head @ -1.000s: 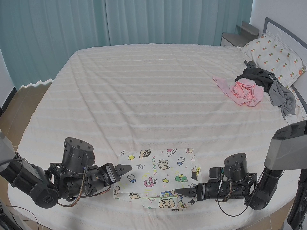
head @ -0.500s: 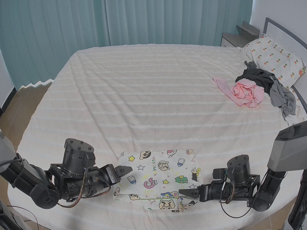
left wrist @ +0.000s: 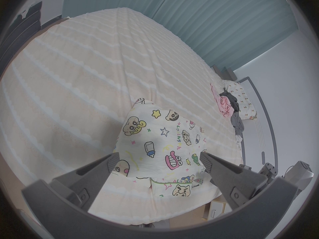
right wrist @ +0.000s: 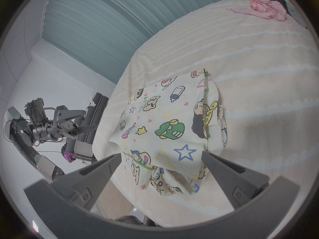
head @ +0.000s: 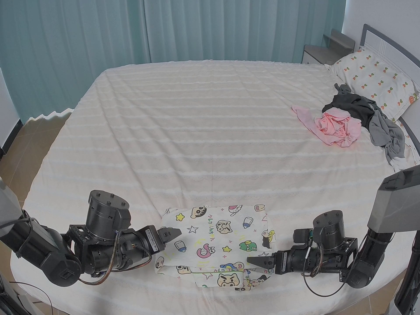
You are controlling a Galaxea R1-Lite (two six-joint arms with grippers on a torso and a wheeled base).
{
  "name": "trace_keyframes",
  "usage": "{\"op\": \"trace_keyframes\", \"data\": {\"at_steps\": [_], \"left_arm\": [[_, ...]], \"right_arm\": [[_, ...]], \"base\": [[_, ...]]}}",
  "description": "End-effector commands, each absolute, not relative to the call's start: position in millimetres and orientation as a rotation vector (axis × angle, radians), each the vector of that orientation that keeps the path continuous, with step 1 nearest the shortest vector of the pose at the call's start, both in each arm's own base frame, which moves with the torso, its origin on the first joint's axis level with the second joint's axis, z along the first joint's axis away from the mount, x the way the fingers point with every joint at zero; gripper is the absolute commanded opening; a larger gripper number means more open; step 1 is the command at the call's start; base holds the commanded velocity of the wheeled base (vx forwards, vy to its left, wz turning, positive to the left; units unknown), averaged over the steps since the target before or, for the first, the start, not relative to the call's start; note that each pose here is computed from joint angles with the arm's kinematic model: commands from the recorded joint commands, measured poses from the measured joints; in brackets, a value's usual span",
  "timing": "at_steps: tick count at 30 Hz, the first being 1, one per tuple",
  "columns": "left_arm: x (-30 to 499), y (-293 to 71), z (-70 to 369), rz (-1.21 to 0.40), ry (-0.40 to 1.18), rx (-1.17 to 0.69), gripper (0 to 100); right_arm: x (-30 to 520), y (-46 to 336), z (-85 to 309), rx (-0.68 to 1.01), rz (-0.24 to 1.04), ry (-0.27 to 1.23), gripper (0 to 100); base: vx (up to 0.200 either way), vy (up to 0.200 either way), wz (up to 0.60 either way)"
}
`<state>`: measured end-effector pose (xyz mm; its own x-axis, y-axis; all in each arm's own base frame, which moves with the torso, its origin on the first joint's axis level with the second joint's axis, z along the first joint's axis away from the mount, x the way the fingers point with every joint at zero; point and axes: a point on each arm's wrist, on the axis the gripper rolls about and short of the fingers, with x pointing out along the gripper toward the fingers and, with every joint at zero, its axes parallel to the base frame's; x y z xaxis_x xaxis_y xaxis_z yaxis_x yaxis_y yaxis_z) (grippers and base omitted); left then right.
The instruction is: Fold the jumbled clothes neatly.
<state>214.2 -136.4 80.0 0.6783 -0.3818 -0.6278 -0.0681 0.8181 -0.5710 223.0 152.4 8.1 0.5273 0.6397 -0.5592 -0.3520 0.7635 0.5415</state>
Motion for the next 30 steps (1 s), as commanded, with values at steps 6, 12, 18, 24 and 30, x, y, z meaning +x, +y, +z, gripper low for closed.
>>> {"op": "trace_keyframes", "data": {"at_steps": [6,12,18,24,30], "left_arm": [[214.4,-136.4,79.7,-0.187,0.818,-0.602,100],[214.3,-136.8,79.4,-0.19,0.82,-0.601,100],[214.6,-136.5,78.9,-0.187,0.822,-0.601,100],[215.1,-136.8,77.4,-0.183,0.825,-0.599,100],[215.3,-136.9,76.7,-0.182,0.827,-0.597,100]], "right_arm": [[226.9,150.2,4.7,0.391,0.594,0.824,100],[230.3,150.9,1.6,0.393,0.59,0.826,100],[229.6,154.0,-0.9,0.386,0.598,0.834,100],[224.1,161.1,-2.4,0.372,0.628,0.85,100],[226.5,169.2,-11.6,0.362,0.641,0.872,100]], "base": [[0.0,0.0,0.0],[0.0,0.0,0.0],[0.0,0.0,0.0],[0.0,0.0,0.0],[0.0,0.0,0.0]]}}
